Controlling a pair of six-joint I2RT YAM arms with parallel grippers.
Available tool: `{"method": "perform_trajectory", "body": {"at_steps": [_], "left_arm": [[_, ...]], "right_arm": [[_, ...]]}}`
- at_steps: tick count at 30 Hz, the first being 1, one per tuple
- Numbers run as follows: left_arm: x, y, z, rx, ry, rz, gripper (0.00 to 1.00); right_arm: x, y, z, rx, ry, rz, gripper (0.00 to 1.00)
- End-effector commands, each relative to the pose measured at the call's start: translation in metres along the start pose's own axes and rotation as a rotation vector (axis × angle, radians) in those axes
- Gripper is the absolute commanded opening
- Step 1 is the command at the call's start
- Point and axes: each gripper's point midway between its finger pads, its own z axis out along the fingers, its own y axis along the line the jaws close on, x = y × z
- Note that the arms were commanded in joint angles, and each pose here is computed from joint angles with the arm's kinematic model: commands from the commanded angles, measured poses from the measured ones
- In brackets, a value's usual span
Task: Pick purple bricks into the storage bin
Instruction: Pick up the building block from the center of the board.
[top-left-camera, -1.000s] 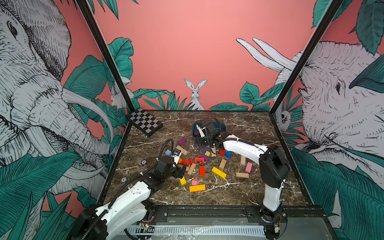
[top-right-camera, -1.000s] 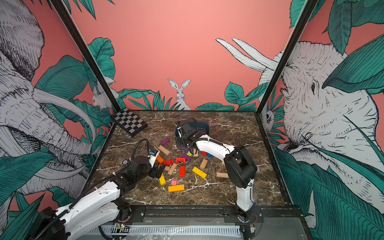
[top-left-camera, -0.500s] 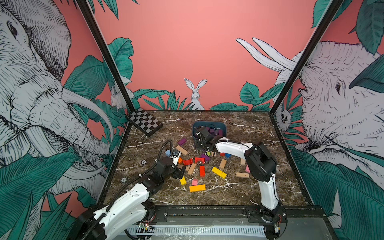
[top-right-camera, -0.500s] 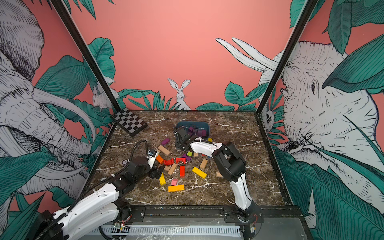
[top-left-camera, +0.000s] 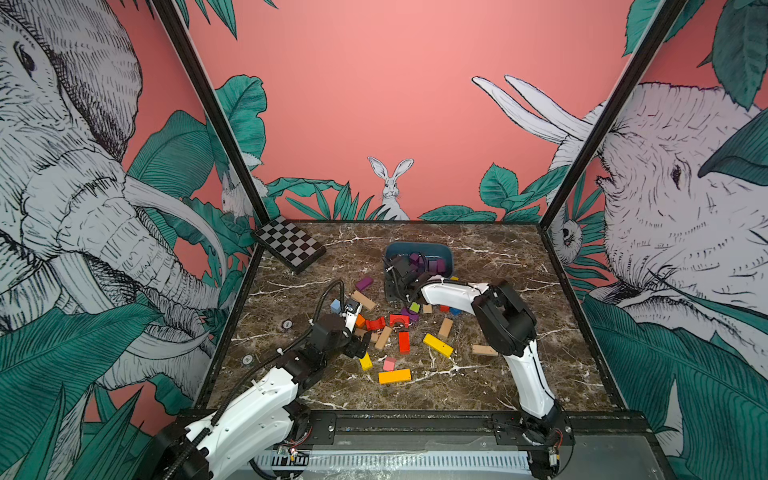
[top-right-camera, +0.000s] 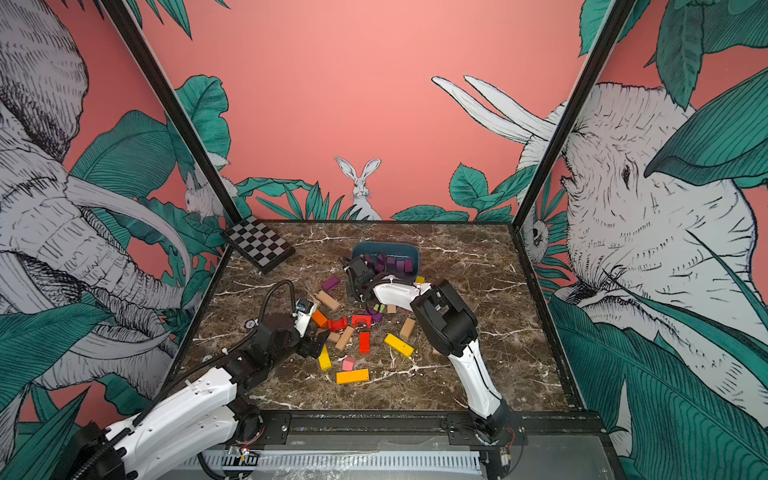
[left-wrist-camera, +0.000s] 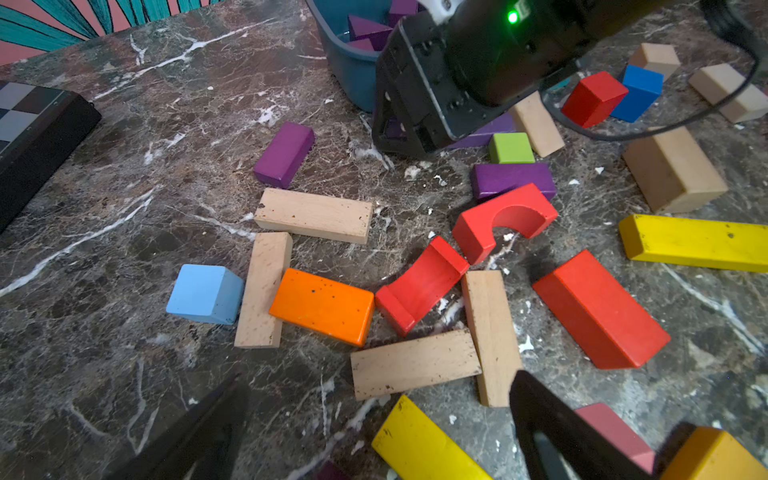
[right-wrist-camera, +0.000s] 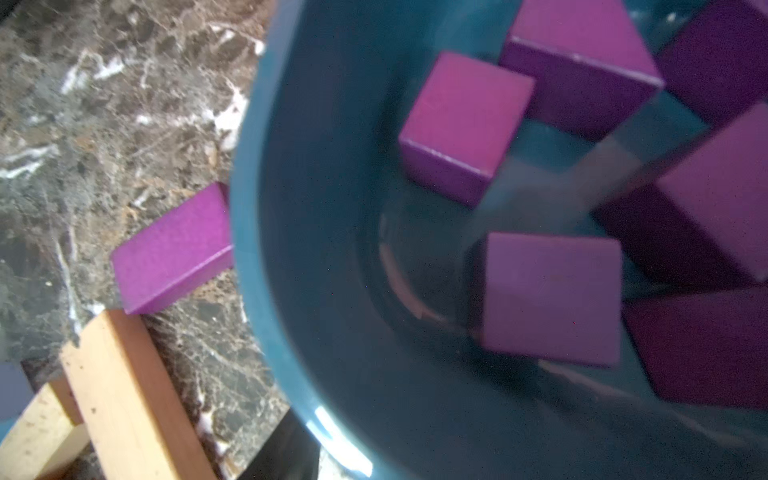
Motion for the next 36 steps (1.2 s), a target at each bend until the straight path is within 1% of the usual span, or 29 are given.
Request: {"method": "perform_trajectory", "body": {"at_steps": [1,10,14,18,20,22,24,27,29,33,36], "left_arm": [[0.0,-0.002,-0.001,0.009,-0.02,0.003,0.99],[-0.001,-0.002,-0.002,0.009,-0.026,0.002,0.99],[-0.001,-0.002,-0.003,0.009,-0.029,0.002,0.99],[-0.001,-0.002,-0.003,0.011,-0.027,0.003,0.99],[-0.001,-0.002,-0.003,0.009,-0.028,0.002,0.99],[-0.001,-0.002,-0.003,0.009,-0.029,0.002,0.99],[-0.001,-0.002,-0.003,0.009,-0.029,0.002,0.99],[-0.001,-0.002,-0.003,0.009,-0.03,0.002,0.99],[-0.001,-0.002,-0.003,0.01,-0.033,0.001,0.99],[-0.001,-0.002,-0.003,0.01,-0.031,0.002,0.99],[-0.002,-0.002,-0.003,0.009,-0.032,0.002,0.99]], "right_arm": [[-0.011,0.006,0.003,-0.005,-0.033,0.02,0.48],[-0.014,0.008,0.014,0.002,-0.029,0.011,0.49],[-0.017,0.011,0.014,-0.001,-0.033,0.005,0.46],[-0.02,0.013,0.01,-0.007,-0.04,-0.006,0.36],[-0.023,0.014,0.005,-0.012,-0.047,-0.016,0.28],[-0.025,0.018,-0.001,-0.024,-0.049,-0.03,0.23],[-0.025,0.028,-0.012,-0.056,-0.034,-0.068,0.18],[-0.032,0.048,-0.041,-0.12,-0.017,-0.151,0.16],[-0.041,0.055,-0.065,-0.154,-0.031,-0.189,0.15],[-0.061,0.055,-0.112,-0.174,-0.094,-0.23,0.14],[-0.078,0.04,-0.134,-0.15,-0.148,-0.219,0.14]]}}
